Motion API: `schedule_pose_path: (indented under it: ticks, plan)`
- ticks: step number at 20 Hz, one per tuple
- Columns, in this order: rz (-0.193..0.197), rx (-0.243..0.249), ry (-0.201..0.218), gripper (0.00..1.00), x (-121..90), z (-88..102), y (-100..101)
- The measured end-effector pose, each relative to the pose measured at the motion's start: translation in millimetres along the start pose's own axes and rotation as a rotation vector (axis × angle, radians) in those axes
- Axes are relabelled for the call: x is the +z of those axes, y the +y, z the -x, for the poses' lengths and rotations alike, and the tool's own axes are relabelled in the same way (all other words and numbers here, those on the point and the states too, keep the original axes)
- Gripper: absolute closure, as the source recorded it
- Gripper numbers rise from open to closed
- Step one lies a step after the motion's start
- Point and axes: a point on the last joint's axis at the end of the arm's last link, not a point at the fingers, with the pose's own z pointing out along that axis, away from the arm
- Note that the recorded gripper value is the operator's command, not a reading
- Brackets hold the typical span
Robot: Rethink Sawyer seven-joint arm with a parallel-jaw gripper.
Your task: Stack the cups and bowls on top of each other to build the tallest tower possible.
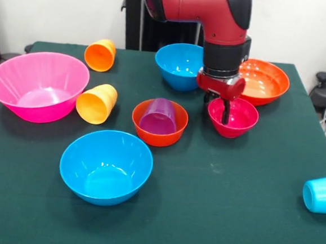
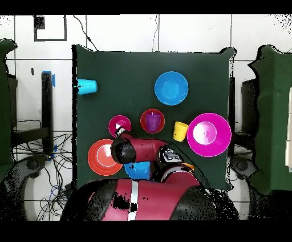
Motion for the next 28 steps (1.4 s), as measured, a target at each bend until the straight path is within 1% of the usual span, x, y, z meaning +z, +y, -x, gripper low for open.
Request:
schedule_pose_path:
  ticks: [3,5,6,8,9,10,11,14,15,17,18,19,20,21,23,24,28]
  plan:
    - [0.0,-0.027,-0.007,0.0,0,1.5,-2]
    - [-0.003,-0.034,-0.009,0.0,-1,7.5,-7]
    - [-0.008,-0.029,-0.008,0.0,-2,11.9,-11]
    - [-0.027,0.021,0.002,0.0,-5,32.0,-28]
    - [-0.038,0.061,0.012,0.0,-8,46.9,-39]
    - [-0.046,0.089,0.019,0.0,-10,57.3,-48]
    - [-0.065,0.157,0.034,0.0,-18,83.6,-69]
    - [-0.081,0.216,0.044,0.0,-29,108.3,-89]
    - [-0.09,0.244,0.047,0.0,-37,121.9,-99]
    - [-0.103,0.281,0.049,0.0,-52,141.6,-112]
    - [-0.109,0.291,0.05,0.0,-58,148.4,-115]
    - [-0.117,0.309,0.049,0.0,-72,161.7,-120]
    - [-0.121,0.317,0.048,0.0,-80,167.8,-121]
    - [-0.122,0.32,0.048,0.0,-83,169.9,-121]
    - [-0.119,0.335,0.045,0.0,-103,183.7,-115]
    - [-0.116,0.337,0.043,0.0,-107,186.0,-113]
    - [-0.085,0.335,0.027,0.0,-124,195.3,-94]
